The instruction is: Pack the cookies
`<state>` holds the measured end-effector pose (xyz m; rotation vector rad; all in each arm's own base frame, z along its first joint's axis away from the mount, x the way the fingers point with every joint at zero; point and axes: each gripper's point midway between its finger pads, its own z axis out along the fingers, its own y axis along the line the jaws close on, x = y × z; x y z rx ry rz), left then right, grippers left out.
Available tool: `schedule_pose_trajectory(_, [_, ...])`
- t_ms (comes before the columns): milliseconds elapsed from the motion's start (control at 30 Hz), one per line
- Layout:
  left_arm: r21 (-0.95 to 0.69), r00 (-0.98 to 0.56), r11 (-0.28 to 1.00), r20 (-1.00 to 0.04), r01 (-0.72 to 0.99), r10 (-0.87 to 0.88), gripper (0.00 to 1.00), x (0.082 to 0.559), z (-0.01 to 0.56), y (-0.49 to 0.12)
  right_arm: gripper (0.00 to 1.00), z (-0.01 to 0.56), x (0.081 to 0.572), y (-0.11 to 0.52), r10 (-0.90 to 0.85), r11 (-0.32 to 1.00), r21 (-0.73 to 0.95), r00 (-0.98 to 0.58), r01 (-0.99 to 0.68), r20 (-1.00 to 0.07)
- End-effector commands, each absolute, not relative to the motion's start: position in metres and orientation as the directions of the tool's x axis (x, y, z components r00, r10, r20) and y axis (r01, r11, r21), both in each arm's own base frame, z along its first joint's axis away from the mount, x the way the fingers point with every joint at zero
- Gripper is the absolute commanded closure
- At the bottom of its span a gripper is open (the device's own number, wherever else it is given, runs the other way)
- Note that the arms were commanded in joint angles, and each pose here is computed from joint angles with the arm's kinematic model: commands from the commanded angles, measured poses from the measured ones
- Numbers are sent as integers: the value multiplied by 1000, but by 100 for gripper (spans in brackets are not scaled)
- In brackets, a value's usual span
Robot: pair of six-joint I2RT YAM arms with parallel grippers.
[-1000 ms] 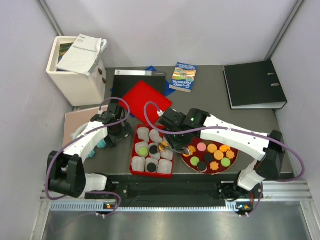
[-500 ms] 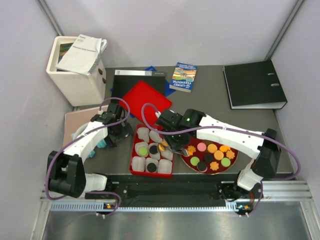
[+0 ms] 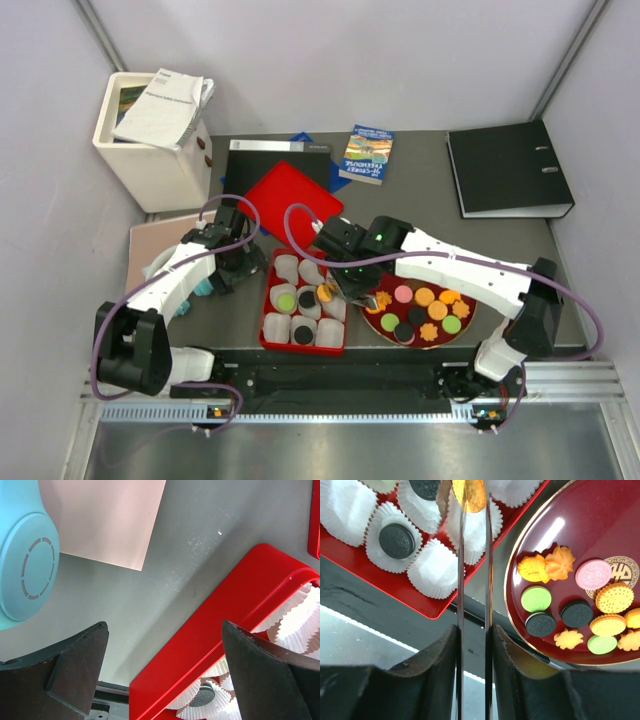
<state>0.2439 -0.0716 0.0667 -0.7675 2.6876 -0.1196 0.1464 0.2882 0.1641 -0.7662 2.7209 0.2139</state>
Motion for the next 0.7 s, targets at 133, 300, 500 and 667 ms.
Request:
schedule_pose_trajectory(133, [-191, -789, 850, -315, -492, -527, 1, 249, 67, -72, 75, 210, 153, 288, -422, 852, 101, -787, -514, -449])
schedule_pose_trajectory(300, [-188, -790, 850, -313, -492, -527, 1, 248, 67, -72, 78, 210, 151, 289, -418, 851, 113, -791, -513, -448])
schedule_pose_trajectory(500, [-187, -789, 850, -316, -493, -527, 1, 247, 68, -71, 80, 214, 147, 285, -423, 848, 117, -793, -517, -440])
schedule_pose_trajectory(667, [-188, -786, 849, -319, -494, -529, 1, 248, 69, -71, 81, 223, 141, 280, -426, 845, 118, -790, -522, -441])
